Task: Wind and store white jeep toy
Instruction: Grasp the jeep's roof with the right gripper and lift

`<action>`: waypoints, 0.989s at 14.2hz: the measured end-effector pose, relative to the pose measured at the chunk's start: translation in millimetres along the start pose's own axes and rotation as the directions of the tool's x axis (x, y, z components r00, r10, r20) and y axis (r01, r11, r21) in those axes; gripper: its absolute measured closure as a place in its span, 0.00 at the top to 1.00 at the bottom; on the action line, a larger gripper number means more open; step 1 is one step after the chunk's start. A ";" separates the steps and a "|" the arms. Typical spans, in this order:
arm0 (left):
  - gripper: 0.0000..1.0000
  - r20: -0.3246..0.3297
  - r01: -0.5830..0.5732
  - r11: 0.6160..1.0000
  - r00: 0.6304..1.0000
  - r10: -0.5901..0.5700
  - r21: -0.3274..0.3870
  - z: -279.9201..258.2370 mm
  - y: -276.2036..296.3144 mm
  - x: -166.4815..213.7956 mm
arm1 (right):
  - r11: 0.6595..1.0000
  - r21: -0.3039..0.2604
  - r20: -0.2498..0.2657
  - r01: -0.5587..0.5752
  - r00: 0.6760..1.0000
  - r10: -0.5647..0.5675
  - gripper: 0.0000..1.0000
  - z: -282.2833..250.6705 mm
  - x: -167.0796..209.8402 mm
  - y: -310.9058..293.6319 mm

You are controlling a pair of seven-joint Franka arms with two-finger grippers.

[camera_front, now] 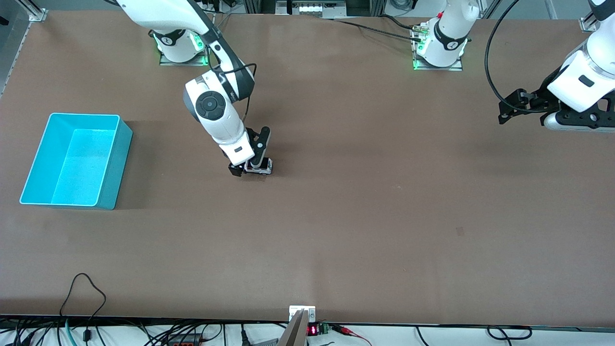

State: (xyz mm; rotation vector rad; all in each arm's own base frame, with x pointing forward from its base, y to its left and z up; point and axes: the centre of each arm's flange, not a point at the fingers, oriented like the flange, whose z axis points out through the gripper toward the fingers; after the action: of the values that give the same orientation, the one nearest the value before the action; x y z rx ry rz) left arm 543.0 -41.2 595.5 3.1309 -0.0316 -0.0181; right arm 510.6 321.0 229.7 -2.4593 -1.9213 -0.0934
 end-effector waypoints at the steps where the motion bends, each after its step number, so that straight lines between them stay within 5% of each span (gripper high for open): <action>1: 1.00 0.002 0.000 1.000 1.000 0.000 0.000 0.1 0.0 -0.2 | 1.000 -0.004 -0.006 0.005 1.000 -0.005 1.00 6.0 1.0 -0.6; 7: 1.00 0.007 0.000 1.000 1.000 0.000 0.000 0.3 -0.1 -0.9 | 1.000 -0.019 -0.028 0.015 0.999 -0.016 1.00 32.4 5.2 -5.4; 10: 1.00 0.008 0.000 1.000 1.000 0.000 0.000 0.3 -0.1 -0.9 | 0.999 -0.021 -0.030 0.028 0.999 -0.029 0.87 31.8 9.7 -9.1; 13: 1.00 0.008 0.000 1.000 1.000 0.000 0.000 0.3 -0.1 -1.0 | 0.999 -0.025 -0.035 0.034 0.999 -0.034 0.52 28.9 13.6 -10.4; 14: 1.00 0.008 0.000 1.000 1.000 0.000 0.000 0.3 0.0 -1.0 | 0.999 -0.030 -0.039 0.033 0.999 -0.034 0.52 25.7 14.8 -8.6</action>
State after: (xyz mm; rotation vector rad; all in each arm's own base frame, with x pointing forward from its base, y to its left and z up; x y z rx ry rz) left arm 542.1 -41.1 595.2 3.1314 -0.0317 -0.0312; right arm 506.8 338.8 204.7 -2.4248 -1.9592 -0.1702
